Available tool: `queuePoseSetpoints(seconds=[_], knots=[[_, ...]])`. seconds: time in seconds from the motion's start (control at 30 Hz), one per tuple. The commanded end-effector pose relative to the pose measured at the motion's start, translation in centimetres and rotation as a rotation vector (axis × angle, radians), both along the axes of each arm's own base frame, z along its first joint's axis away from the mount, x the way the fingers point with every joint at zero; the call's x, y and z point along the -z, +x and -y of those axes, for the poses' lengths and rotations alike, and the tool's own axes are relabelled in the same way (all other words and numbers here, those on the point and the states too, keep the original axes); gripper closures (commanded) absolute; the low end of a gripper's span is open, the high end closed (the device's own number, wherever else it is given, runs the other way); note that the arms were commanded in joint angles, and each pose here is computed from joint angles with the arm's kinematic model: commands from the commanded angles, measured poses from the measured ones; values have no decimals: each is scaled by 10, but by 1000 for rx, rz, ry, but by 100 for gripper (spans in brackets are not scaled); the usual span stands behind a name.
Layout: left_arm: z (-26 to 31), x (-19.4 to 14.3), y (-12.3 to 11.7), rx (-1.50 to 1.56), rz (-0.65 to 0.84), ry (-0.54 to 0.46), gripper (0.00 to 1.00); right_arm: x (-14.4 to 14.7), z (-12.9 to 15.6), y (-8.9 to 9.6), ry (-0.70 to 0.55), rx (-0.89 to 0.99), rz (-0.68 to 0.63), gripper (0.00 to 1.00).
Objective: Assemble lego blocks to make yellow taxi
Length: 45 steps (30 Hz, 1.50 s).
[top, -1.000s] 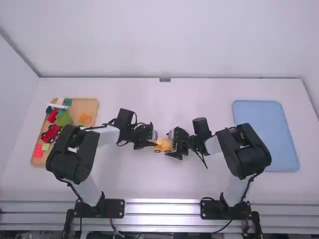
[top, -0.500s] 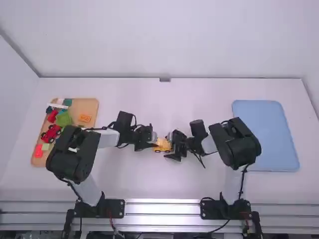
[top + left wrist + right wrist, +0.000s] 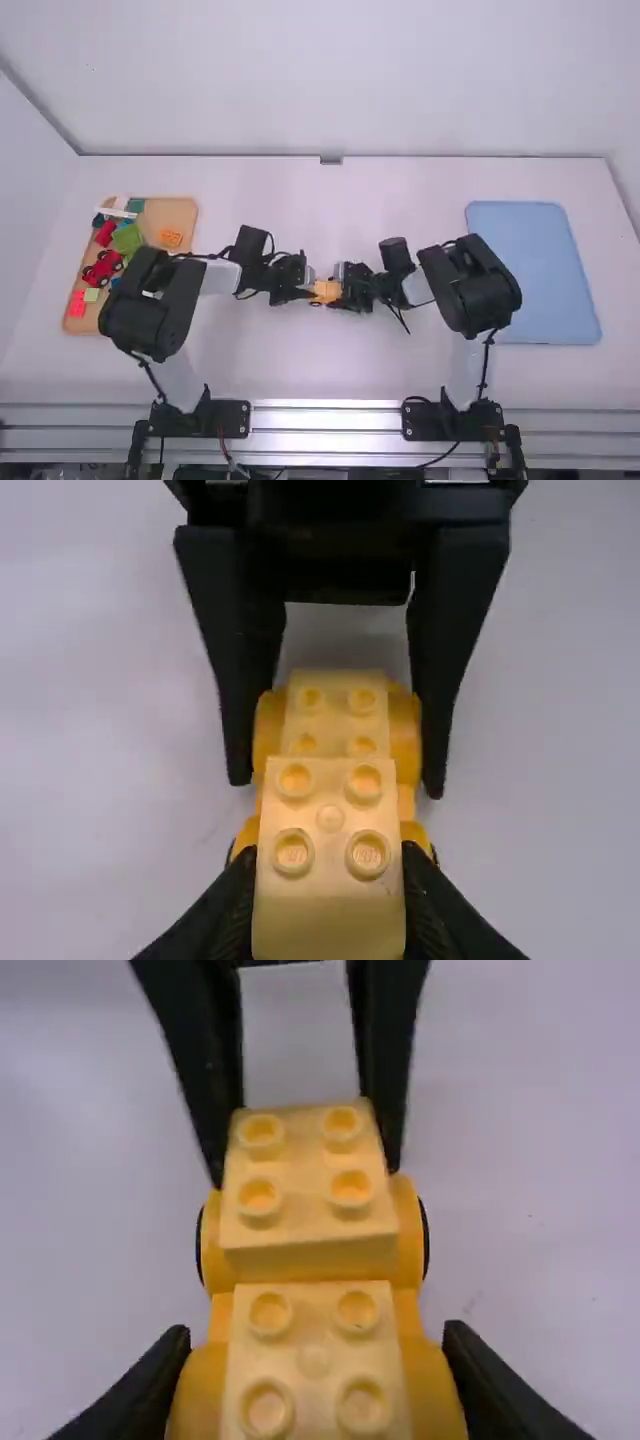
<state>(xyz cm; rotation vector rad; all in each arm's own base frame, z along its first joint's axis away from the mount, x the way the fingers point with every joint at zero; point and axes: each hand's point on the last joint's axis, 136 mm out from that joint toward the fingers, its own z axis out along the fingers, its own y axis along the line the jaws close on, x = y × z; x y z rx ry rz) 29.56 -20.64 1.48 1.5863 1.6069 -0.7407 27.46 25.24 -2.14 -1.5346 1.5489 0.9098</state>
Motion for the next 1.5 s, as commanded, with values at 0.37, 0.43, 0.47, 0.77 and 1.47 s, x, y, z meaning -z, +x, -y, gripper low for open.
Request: queuePoseSetpoints(seconds=[0.37,0.43,0.47,0.77,1.47], knots=[[2,7,-11,21,-53,-18,50,3,-2,0,-6,-11,4,69],[2,7,-11,21,-51,-18,25,4,-1,0,-7,-10,2,69],[2,6,-11,21,-50,-19,25,4,-1,0,-7,-10,2,69],[-1,-36,-1,29,21,-146,19,4,-1,0,-9,-9,3,69],[3,29,-12,-66,-181,29,98,4,-1,0,-8,-6,-4,69]])
